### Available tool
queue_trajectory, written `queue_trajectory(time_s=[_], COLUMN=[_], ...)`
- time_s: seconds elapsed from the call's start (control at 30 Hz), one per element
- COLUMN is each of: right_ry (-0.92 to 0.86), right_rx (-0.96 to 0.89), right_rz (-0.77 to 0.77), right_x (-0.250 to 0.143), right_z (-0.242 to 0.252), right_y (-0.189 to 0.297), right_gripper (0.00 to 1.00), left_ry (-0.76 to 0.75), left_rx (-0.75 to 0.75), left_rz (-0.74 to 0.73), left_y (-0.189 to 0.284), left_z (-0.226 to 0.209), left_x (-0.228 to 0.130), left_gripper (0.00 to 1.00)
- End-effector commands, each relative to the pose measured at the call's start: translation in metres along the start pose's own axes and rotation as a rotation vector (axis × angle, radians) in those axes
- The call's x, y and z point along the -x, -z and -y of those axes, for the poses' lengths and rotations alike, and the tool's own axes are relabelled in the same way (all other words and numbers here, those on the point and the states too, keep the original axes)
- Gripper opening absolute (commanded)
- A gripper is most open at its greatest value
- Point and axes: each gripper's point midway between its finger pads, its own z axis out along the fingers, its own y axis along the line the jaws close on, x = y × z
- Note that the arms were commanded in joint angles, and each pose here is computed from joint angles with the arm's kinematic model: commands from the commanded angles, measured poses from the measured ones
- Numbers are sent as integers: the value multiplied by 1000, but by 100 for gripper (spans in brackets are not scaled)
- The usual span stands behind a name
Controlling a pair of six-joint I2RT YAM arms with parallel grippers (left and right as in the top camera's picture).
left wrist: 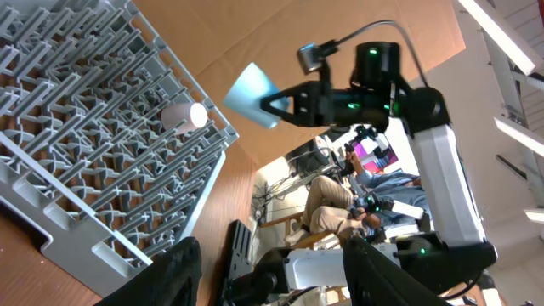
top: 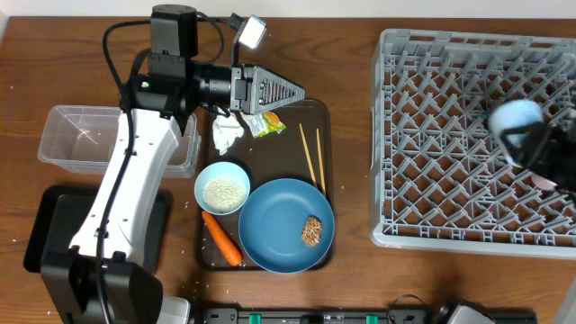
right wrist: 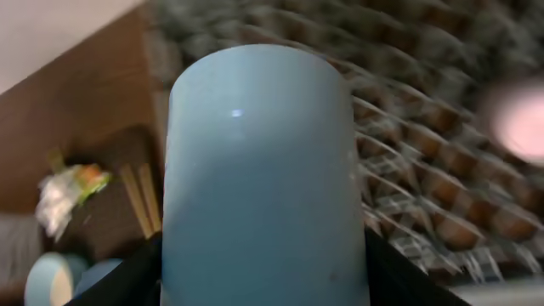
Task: Sort waste into correct bins and load items into the dishwasher rack
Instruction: 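Pass the light-blue cup to the right gripper, set it in the rack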
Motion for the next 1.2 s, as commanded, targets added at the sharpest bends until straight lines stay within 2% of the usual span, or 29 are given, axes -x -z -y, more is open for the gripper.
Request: queue_trajectory(time_s=[0.0, 0.1, 0.33, 0.63, 0.67, 0.73, 0.77, 0.87, 0.97, 1.07, 1.17], right_ry=[-216, -304, -362, -419, -425, -434, -439, -440, -422, -347, -211], right_rx=[-184, -252, -274, -267, -260, -236, -212, -142, -132, -47, 72], right_rz=[-30, -111, -297, -397, -401, -401, -402, -389, -349, -278, -162], right_x=[0, -9, -26, -31, -31, -29, -28, -22, -11, 8, 29], right_z=[48, 69, 87, 102, 102, 100, 97, 84, 77, 52, 16], right_y=[-9, -24, -67, -110, -114, -121, -123, -121, -107, -81, -45], right_gripper=[51, 50, 50, 51, 53, 70, 73, 74, 75, 75, 76], left_ry=[-15, -8, -6, -4, -4, -4, -4, 0, 26, 87, 188], left_rx=[-8, -8, -8, -8, -8, -8, -8, 14, 139, 312, 562], left_rz=[1, 1, 1, 1, 1, 1, 1, 7, 44, 81, 87], left_y=[1, 1, 1, 1, 1, 1, 1, 1, 3, 10, 26], left_z=[6, 6, 6, 6, 6, 6, 6, 2, -20, -51, -91], left_x=[1, 1, 1, 1, 1, 1, 1, 2, 6, 6, -10], left_gripper=[55, 55, 55, 55, 55, 55, 55, 55, 55, 55, 55])
